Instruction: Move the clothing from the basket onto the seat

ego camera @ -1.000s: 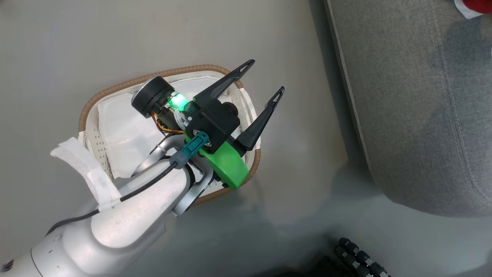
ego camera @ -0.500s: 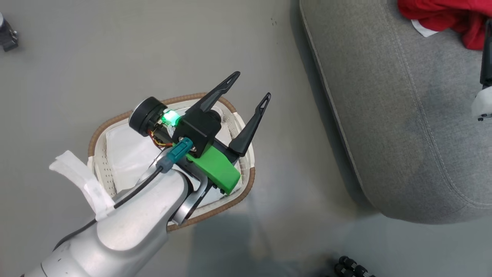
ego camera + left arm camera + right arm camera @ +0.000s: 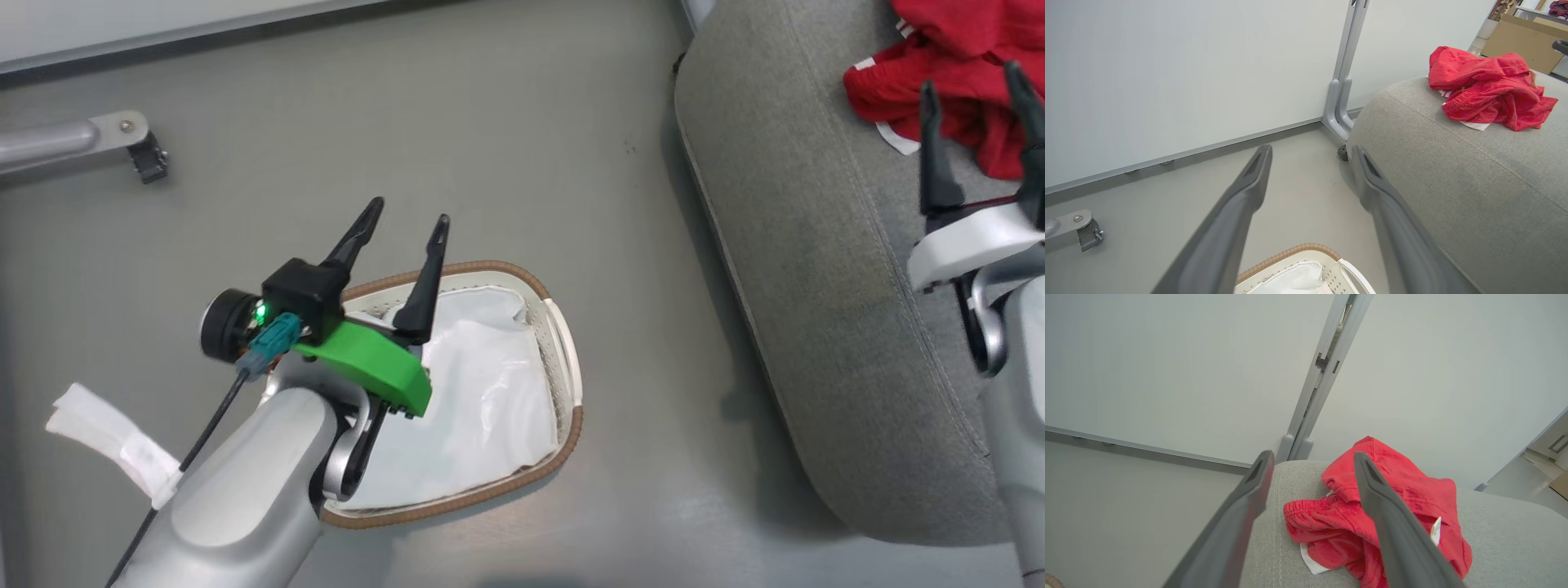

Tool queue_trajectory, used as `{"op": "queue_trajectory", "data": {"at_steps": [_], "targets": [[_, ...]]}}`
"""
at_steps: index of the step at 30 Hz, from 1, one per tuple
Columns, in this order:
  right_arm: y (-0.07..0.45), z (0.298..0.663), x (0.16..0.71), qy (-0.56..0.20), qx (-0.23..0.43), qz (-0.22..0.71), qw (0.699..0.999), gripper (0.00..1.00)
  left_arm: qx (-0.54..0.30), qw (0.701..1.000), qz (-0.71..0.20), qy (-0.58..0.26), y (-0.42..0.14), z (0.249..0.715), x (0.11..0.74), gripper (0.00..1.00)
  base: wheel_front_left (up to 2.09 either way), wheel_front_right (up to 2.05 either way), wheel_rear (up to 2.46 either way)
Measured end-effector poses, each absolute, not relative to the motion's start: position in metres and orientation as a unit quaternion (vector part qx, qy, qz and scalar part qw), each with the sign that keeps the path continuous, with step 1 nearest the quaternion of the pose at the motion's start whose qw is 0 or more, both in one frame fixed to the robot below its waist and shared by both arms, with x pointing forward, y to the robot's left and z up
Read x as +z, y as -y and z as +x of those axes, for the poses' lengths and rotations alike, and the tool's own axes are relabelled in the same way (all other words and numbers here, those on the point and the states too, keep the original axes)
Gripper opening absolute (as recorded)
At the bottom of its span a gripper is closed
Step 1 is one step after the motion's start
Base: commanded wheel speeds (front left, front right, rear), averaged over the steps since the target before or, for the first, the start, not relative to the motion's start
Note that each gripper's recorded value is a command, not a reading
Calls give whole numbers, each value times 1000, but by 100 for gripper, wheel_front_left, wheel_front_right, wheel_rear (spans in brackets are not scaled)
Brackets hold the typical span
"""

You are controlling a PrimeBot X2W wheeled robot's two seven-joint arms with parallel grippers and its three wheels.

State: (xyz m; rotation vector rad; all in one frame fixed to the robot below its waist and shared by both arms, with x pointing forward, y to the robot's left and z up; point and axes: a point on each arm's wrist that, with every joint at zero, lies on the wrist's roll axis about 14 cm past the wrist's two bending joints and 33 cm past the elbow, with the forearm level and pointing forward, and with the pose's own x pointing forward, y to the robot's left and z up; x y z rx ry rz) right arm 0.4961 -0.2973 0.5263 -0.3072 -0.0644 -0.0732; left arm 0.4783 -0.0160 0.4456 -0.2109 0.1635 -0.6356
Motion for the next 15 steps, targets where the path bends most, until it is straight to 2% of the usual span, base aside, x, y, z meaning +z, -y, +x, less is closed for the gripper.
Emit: {"op": "queue_trajectory", "data": {"at_steps": [2, 6, 15], "targets": [[268, 495, 520, 35, -15, -115, 993, 100, -255, 958, -108, -73, -20, 478, 452, 100, 0, 0, 0], [227, 486, 516, 41, 14, -73, 996, 100, -187, 974, -106, -73, -67, 461, 451, 100, 0, 0, 0], [170, 444, 512, 46, 53, -13, 997, 100, -61, 990, -114, -50, -141, 410, 463, 100, 0, 0, 0]]}}
